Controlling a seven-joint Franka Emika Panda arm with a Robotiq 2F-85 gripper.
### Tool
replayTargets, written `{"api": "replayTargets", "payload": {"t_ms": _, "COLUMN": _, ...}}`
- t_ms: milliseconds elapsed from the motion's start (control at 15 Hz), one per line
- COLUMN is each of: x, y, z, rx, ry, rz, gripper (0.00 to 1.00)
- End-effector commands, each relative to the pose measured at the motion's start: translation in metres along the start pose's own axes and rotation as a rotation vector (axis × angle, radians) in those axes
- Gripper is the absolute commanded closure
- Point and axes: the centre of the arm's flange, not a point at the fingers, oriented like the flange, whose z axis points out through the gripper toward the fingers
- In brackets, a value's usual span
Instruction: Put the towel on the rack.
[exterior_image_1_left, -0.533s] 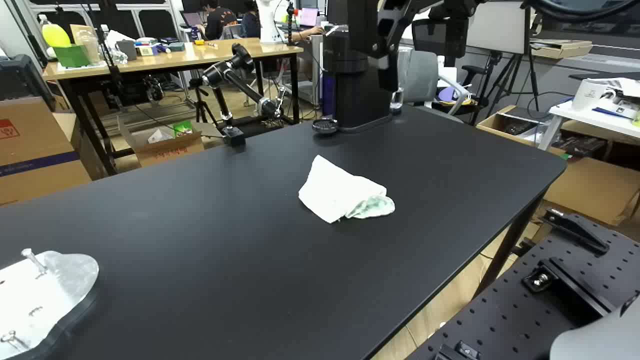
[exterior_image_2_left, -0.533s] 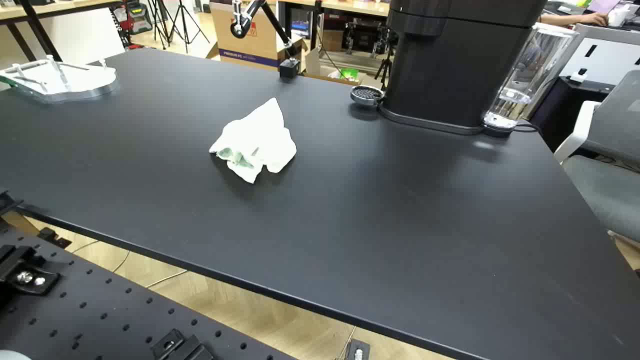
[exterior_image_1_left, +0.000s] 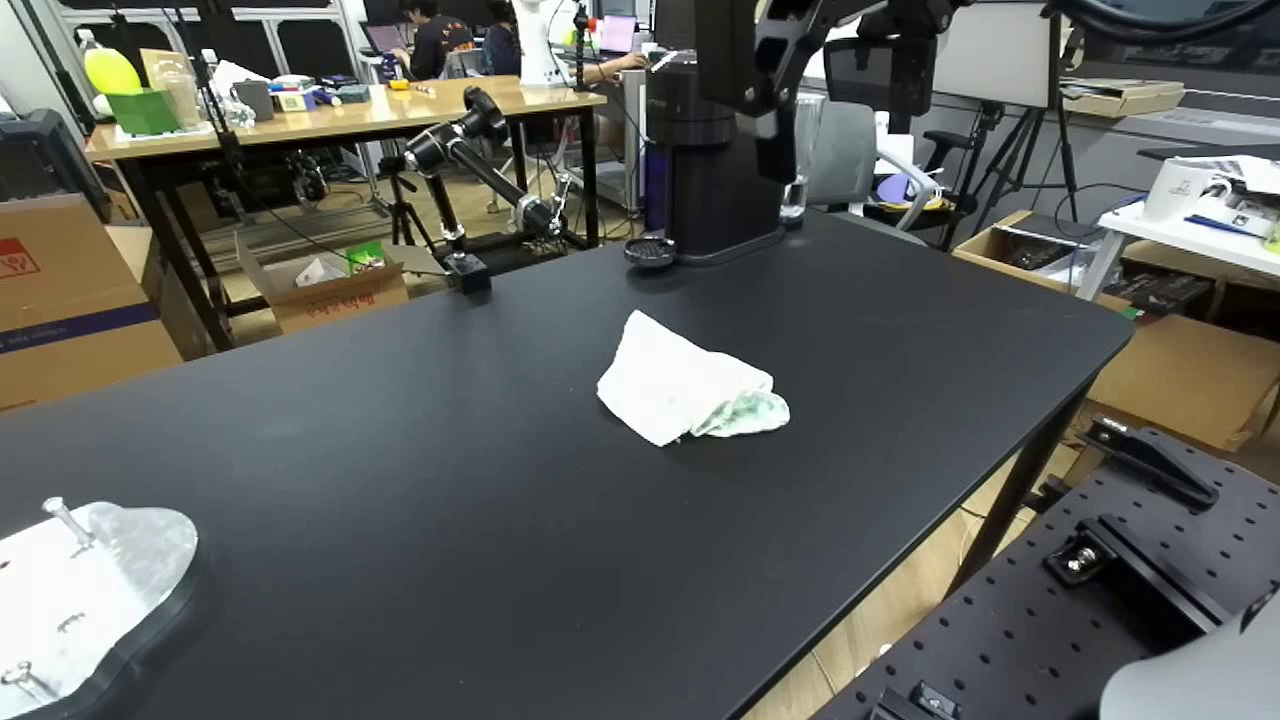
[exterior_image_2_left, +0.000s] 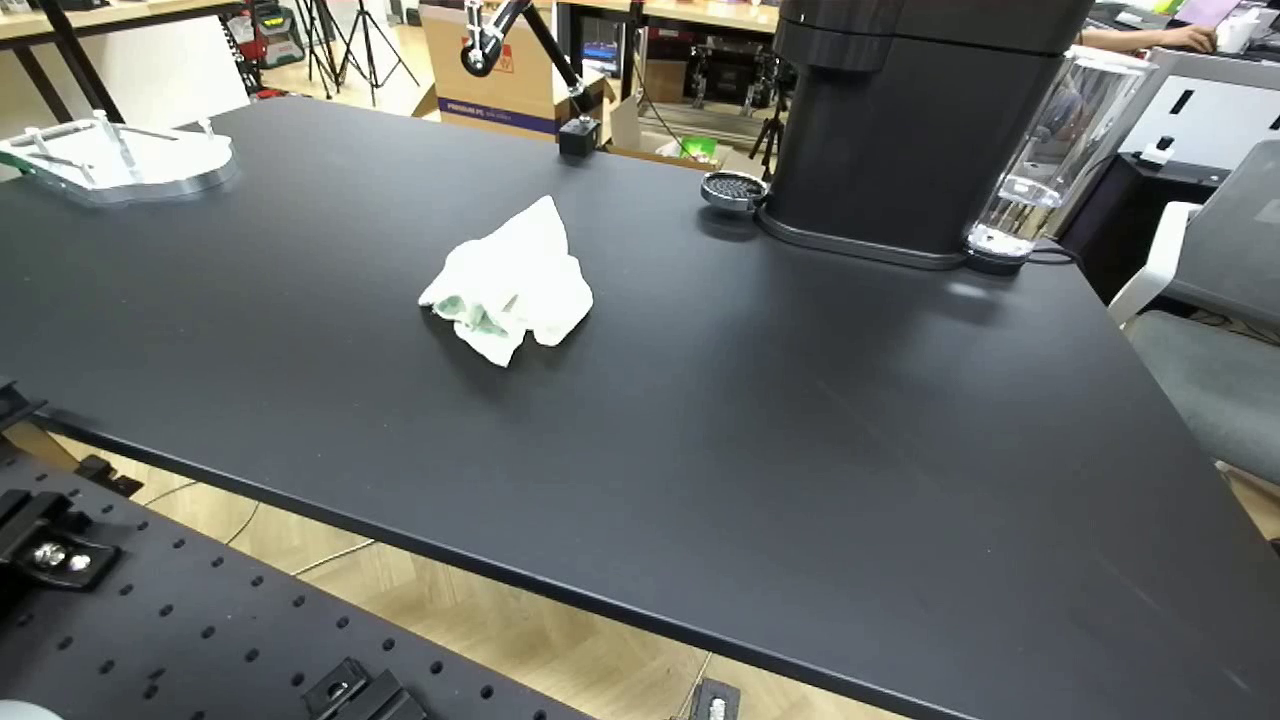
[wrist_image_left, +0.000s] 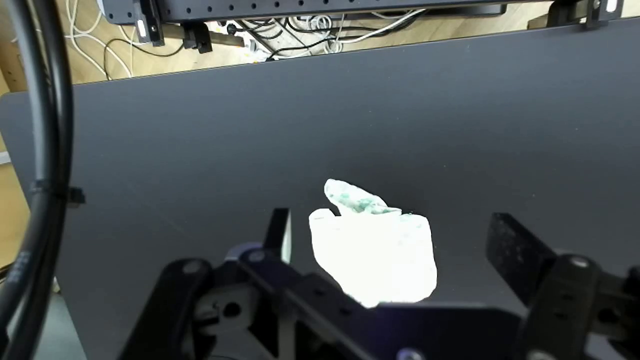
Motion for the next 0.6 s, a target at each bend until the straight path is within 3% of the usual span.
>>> {"api": "replayTargets", "payload": {"t_ms": 0, "x": 0.000, "y": 0.000, "z": 0.000, "rx": 0.000, "ry": 0.000, "rz": 0.000, "gripper": 0.00}}
{"api": "replayTargets", "payload": {"t_ms": 200, "x": 0.005, "y": 0.006, "z": 0.004, "rx": -0.001, "ry": 0.006, "rz": 0.016, "gripper": 0.00}}
{"api": "replayTargets", "payload": {"t_ms": 533, "x": 0.051, "y": 0.044, "z": 0.026, "rx": 0.004, "ry": 0.098, "rz": -0.010, "gripper": 0.00}}
